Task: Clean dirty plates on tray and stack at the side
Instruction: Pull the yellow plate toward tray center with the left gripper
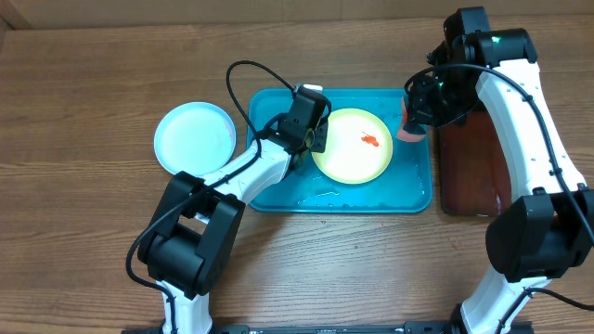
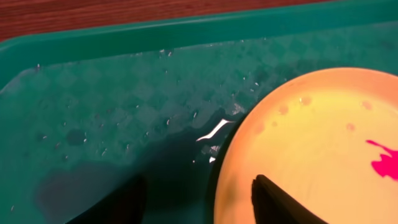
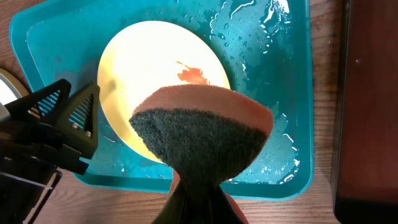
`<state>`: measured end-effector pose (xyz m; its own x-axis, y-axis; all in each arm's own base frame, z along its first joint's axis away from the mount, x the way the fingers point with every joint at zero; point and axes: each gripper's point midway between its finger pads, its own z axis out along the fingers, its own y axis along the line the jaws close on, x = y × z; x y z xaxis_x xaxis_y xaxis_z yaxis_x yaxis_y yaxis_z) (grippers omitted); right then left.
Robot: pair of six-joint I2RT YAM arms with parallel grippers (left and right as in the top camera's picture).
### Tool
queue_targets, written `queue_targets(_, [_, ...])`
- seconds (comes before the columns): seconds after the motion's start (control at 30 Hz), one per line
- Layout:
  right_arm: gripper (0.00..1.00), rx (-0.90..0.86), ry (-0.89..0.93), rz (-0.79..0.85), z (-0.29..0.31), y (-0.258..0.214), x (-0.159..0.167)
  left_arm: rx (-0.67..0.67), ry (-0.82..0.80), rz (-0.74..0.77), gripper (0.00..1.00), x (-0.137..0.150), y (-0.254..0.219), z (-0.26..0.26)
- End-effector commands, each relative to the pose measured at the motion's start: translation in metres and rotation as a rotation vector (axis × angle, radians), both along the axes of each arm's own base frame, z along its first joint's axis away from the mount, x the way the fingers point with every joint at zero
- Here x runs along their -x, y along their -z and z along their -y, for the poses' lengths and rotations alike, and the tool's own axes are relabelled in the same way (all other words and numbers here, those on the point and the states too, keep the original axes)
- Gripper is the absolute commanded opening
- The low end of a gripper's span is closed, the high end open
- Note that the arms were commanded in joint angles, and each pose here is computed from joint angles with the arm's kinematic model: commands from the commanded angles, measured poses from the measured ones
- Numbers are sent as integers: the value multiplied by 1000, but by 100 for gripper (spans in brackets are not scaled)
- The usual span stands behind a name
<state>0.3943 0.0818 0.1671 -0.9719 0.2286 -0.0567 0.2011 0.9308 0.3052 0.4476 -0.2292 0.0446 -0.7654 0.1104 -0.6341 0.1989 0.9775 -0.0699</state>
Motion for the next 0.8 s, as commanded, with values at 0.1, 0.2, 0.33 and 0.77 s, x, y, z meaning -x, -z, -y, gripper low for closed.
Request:
queue_targets(0.1, [4,3,-11,14,-1,-3,0,225,-35,-189,45,23,10,26])
queue_targets(0.2, [4,2,-11,15,-1,-3,0,329,-219,-346,44,42,21,23])
queue_targets(0.33, [4,2,-11,15,-1,-3,0,343,-328,-430,44,58,29,19])
queue_targets(0.77, [4,2,-11,14,-1,-3,0,366,-441,-467,38,79,37,40])
